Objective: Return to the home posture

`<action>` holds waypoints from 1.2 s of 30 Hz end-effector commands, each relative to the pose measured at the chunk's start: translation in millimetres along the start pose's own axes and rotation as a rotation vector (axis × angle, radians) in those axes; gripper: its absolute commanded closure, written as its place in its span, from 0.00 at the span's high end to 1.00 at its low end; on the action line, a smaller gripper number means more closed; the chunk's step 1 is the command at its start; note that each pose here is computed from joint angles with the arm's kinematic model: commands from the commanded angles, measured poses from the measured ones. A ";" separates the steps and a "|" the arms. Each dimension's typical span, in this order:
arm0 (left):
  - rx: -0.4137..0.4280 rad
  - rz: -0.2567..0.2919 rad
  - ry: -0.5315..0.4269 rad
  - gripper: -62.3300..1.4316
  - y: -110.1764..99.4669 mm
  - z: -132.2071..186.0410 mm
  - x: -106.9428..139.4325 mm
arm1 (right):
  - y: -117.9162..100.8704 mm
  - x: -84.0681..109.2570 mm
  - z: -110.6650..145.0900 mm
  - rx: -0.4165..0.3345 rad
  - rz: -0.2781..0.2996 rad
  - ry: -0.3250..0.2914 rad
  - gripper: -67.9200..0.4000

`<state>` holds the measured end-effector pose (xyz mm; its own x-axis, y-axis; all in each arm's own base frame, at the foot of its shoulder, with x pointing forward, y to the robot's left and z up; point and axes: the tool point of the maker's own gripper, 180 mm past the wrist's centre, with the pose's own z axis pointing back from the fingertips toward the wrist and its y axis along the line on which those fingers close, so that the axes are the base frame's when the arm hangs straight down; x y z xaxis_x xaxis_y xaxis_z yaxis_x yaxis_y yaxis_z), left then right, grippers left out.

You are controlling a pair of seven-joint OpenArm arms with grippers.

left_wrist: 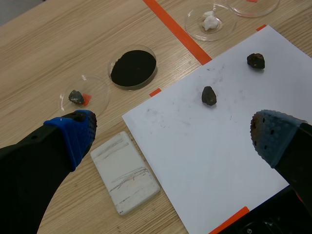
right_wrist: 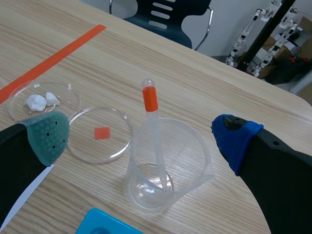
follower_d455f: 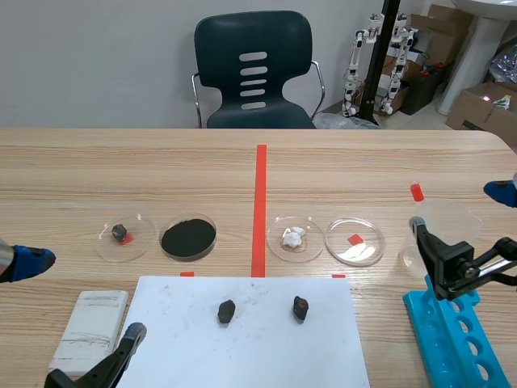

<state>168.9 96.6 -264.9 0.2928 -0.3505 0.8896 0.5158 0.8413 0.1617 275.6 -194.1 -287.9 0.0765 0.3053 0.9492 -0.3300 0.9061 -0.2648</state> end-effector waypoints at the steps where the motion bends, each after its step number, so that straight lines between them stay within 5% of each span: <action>1: 0.005 0.010 -0.018 1.00 0.0 0.6 4.3 | -6.6 9.3 -2.3 0.000 0.018 -0.029 0.90; 15: 0.005 0.010 -0.018 1.00 0.0 0.6 4.3 | -4.4 7.2 -0.6 0.008 0.030 -0.022 0.90; 24: 0.005 0.010 -0.018 1.00 0.0 0.6 4.3 | 14.1 25.8 16.1 0.018 0.088 -0.063 0.90; 36: 0.005 0.010 -0.018 1.00 0.0 0.6 4.3 | 56.6 54.4 55.3 0.180 0.121 -0.054 0.90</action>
<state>168.9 96.6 -264.9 0.2926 -0.3507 0.8896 0.5160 0.8411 0.1619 206.4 -141.0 -251.7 0.0085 0.3875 0.9218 -0.4984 0.8008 -0.3320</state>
